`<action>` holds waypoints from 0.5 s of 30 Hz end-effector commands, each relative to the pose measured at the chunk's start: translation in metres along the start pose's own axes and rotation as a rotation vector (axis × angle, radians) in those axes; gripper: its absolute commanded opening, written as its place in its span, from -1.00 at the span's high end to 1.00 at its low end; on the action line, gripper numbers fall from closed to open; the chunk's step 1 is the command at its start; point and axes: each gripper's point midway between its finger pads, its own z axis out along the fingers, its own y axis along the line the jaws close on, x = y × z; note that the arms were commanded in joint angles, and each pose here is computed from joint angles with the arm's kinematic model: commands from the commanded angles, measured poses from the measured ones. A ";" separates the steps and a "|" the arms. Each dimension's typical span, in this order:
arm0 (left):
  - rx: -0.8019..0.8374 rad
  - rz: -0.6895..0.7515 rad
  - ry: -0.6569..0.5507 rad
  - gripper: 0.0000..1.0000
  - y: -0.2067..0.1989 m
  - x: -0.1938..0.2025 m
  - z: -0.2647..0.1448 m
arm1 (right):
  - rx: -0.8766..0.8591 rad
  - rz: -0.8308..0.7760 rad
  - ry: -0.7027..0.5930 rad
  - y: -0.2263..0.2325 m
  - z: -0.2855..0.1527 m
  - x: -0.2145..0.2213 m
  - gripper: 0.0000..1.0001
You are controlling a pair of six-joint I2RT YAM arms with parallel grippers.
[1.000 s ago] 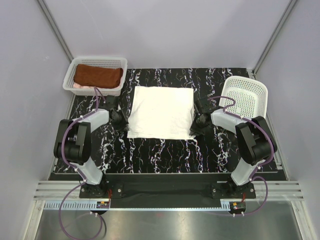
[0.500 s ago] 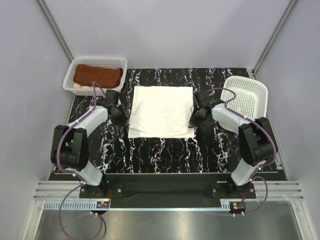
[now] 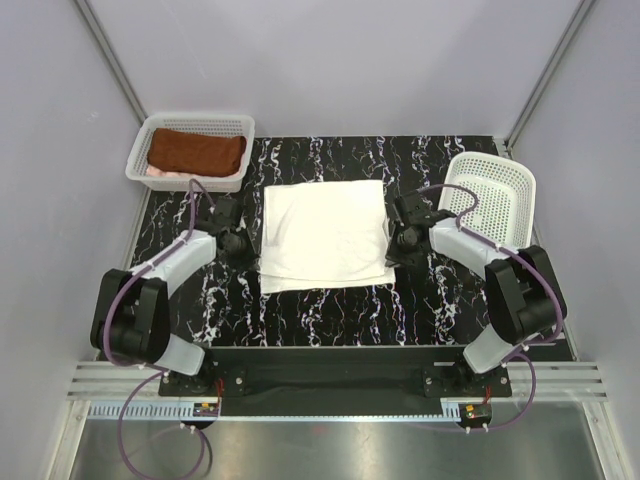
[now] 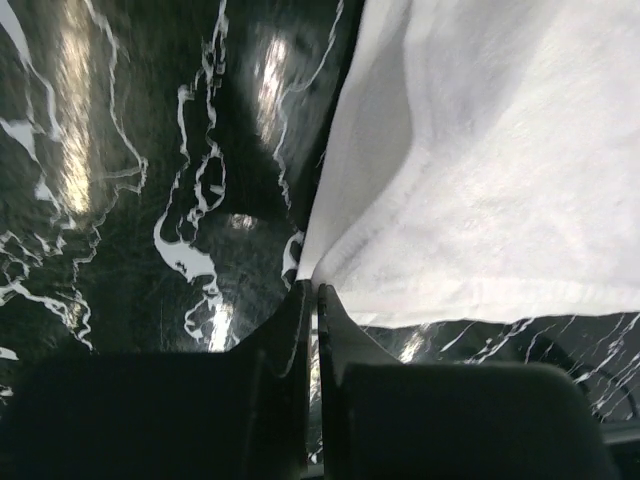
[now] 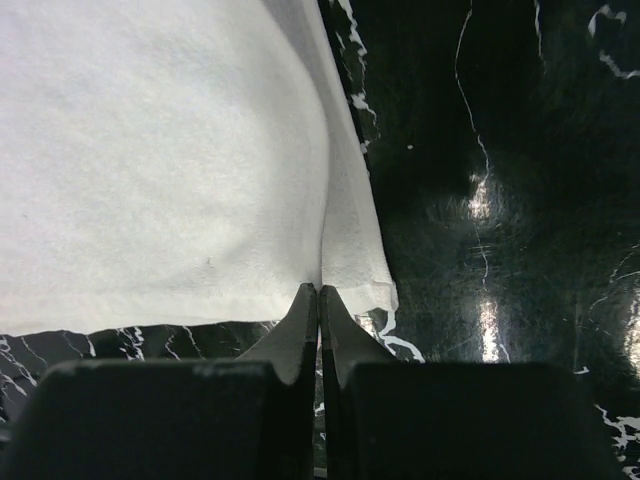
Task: Fold and stack the towels
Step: Fold the towel
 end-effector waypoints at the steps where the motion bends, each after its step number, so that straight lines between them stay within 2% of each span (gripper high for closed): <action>1: -0.008 0.041 -0.156 1.00 -0.017 -0.051 -0.029 | 0.008 -0.050 -0.131 0.018 -0.030 -0.042 1.00; 3: -0.003 0.039 -0.166 1.00 -0.020 -0.054 -0.036 | 0.022 -0.059 -0.169 0.019 -0.043 -0.053 1.00; 7: 0.039 0.030 -0.147 1.00 -0.020 -0.038 -0.039 | 0.019 -0.060 -0.143 0.011 -0.047 -0.038 1.00; 11: 0.017 0.007 -0.069 1.00 0.003 -0.002 -0.013 | 0.037 -0.051 -0.099 -0.011 -0.026 -0.011 1.00; 15: 0.044 -0.010 -0.021 1.00 0.009 0.021 0.004 | 0.044 -0.051 -0.051 -0.020 -0.006 0.006 1.00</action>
